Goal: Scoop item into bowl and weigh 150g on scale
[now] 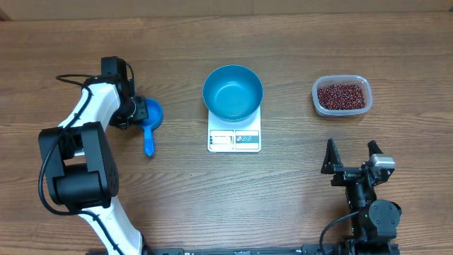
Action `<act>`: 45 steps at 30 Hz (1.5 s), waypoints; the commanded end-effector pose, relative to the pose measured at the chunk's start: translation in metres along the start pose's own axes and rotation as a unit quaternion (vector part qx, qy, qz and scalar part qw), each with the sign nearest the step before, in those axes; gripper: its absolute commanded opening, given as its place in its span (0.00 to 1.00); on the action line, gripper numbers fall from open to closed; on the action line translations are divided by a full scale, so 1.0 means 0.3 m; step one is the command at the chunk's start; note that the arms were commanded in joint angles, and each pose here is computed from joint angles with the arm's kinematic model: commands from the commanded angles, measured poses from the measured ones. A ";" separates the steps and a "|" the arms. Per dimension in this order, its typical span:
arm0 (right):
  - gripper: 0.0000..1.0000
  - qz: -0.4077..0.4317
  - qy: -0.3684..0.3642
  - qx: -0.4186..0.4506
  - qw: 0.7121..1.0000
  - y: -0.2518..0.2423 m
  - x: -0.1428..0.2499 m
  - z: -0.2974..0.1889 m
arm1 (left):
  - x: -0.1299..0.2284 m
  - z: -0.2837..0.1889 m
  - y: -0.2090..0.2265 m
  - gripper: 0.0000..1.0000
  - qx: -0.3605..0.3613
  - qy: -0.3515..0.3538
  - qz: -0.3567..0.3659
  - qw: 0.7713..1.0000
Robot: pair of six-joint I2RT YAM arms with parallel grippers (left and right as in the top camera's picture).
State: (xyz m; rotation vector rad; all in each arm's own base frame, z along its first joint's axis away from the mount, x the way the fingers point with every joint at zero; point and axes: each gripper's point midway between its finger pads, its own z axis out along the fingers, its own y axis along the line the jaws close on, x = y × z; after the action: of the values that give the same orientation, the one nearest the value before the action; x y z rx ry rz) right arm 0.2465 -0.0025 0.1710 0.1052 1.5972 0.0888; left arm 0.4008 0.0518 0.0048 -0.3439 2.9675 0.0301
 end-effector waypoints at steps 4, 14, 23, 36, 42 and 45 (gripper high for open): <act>1.00 0.000 -0.004 0.006 1.000 -0.009 0.002 0.000 | 0.011 0.023 0.010 0.04 -0.004 0.007 -0.002 1.000; 1.00 0.000 -0.004 0.006 1.000 -0.009 0.002 0.000 | -0.018 -0.070 0.008 0.04 -0.005 0.011 -0.002 1.000; 1.00 0.000 -0.004 0.006 1.000 -0.009 0.002 0.000 | -0.086 -0.510 -0.072 0.04 0.078 -0.053 -0.077 0.993; 1.00 0.000 -0.004 0.006 1.000 -0.009 0.002 0.000 | 0.208 -0.914 -0.061 0.04 0.071 -0.088 -0.306 0.945; 1.00 0.000 -0.004 0.006 1.000 -0.009 0.002 0.000 | 0.372 -0.908 -0.115 0.04 -0.006 -0.051 -0.363 0.930; 1.00 0.000 -0.004 0.006 1.000 -0.009 0.002 0.000 | 0.412 -0.896 -0.190 0.04 -0.005 -0.042 -0.380 0.924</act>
State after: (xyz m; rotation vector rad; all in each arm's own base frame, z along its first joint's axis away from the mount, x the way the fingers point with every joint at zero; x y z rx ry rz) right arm 0.2465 -0.0025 0.1711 0.1046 1.5968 0.0883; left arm 0.2585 -0.0303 0.2508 -1.2341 2.6721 -0.0655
